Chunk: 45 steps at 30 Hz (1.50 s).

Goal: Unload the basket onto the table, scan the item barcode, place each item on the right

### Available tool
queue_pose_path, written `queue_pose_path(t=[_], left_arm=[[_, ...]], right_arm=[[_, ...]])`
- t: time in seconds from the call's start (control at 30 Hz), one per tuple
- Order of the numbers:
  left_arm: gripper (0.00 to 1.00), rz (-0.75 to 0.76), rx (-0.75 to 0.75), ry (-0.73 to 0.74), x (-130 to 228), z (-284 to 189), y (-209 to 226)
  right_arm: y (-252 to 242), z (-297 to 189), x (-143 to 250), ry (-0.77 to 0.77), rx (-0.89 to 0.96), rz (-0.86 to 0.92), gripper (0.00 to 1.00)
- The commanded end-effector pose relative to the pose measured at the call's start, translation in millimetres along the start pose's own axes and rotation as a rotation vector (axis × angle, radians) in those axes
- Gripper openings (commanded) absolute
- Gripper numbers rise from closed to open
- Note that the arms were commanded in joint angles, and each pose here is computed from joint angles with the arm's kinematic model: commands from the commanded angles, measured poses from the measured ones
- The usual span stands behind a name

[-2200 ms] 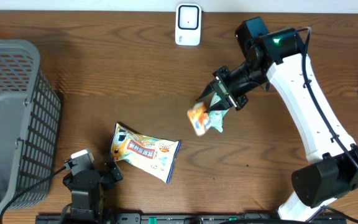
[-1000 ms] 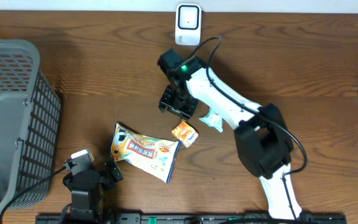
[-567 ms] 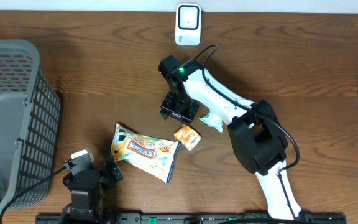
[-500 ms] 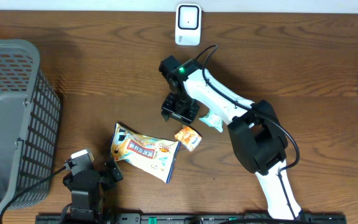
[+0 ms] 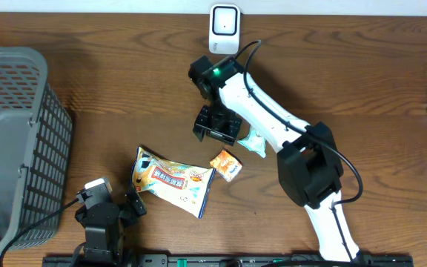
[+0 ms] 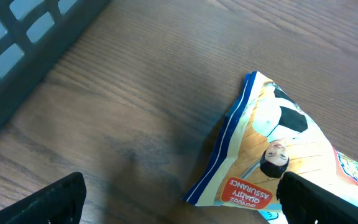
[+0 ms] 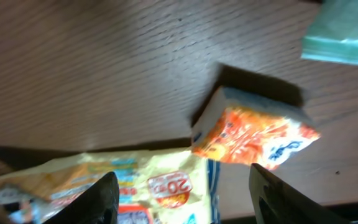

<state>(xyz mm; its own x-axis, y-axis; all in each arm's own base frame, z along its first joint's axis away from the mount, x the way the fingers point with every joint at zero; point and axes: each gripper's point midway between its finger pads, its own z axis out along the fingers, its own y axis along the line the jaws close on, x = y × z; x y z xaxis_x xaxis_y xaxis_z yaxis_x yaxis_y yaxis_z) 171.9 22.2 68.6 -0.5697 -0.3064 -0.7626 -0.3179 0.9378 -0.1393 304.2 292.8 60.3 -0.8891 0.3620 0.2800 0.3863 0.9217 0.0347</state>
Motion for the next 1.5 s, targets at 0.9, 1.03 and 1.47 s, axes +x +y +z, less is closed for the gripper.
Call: queue_pose_path(t=[0.9,1.03,1.47], left_arm=[[0.98,0.038,-0.033,0.058,15,-1,8],[0.98,0.038,-0.033,0.058,15,-1,8],[0.98,0.038,-0.033,0.058,15,-1,8]], right_arm=[[-42,80,1,-0.005,0.133,0.055,0.09],[-39,78,5,0.041,0.108,-0.008,0.02],[-54,5,56,0.548,-0.064,-0.080,0.01]])
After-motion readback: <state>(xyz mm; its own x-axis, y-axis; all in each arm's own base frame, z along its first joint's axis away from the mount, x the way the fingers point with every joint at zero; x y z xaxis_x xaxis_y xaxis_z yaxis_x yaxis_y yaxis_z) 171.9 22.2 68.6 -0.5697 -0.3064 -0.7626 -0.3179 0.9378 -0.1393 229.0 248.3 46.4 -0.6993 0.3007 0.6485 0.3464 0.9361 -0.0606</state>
